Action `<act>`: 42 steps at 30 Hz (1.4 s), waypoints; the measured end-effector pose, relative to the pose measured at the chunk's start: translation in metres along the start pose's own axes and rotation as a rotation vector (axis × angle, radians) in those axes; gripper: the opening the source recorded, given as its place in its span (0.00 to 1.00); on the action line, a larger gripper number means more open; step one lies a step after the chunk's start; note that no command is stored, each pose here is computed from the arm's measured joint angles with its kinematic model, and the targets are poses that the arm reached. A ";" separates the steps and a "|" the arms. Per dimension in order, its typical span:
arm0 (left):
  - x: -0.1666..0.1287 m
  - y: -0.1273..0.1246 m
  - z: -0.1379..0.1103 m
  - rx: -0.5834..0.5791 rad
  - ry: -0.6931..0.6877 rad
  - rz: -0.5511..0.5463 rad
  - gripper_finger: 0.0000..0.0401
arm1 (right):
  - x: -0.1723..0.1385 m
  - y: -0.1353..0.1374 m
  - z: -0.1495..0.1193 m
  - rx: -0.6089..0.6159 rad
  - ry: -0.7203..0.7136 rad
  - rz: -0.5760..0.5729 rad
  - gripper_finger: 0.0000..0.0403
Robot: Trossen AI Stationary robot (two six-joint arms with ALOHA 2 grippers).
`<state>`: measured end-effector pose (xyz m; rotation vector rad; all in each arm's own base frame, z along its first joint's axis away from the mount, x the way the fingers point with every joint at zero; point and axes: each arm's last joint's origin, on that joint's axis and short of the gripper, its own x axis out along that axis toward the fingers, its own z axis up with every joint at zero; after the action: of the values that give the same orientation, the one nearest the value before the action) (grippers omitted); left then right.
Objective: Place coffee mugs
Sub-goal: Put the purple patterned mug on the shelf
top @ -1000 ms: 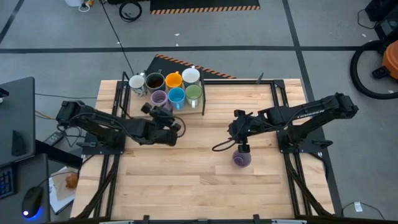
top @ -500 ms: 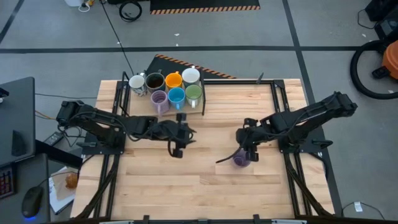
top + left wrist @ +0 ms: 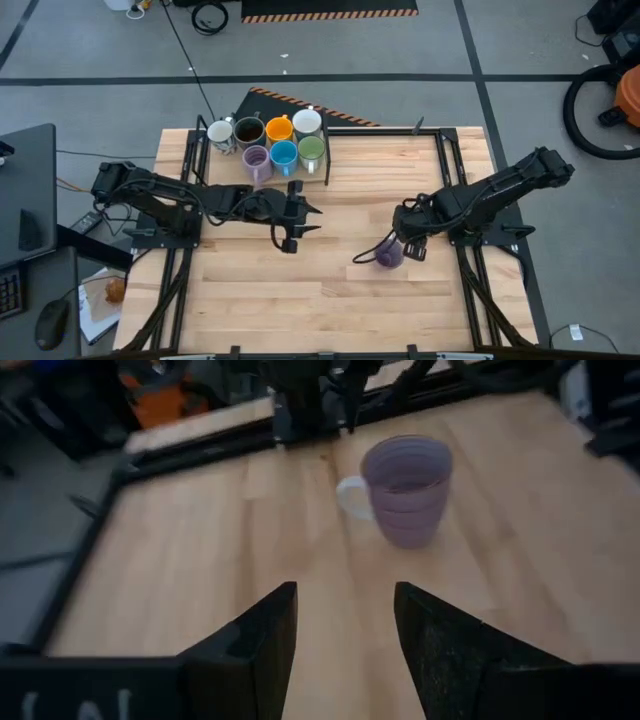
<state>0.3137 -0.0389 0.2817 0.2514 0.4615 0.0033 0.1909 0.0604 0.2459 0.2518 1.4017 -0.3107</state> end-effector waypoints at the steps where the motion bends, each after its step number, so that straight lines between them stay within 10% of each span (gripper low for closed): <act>1: 0.001 -0.001 -0.001 -0.026 0.001 -0.017 0.44 | 0.004 0.002 -0.001 0.011 -0.008 0.017 0.40; 17: 0.048 -0.020 -0.025 -0.093 0.062 -0.118 0.44 | 0.045 0.024 -0.008 -0.009 -0.181 0.163 0.40; 42: 0.091 -0.033 -0.046 -0.107 0.020 -0.164 0.44 | 0.070 -0.016 0.044 -0.261 -0.637 0.210 0.40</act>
<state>0.3734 -0.0545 0.1933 0.1077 0.4997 -0.1295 0.2359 0.0252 0.1835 0.0699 0.7650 -0.0213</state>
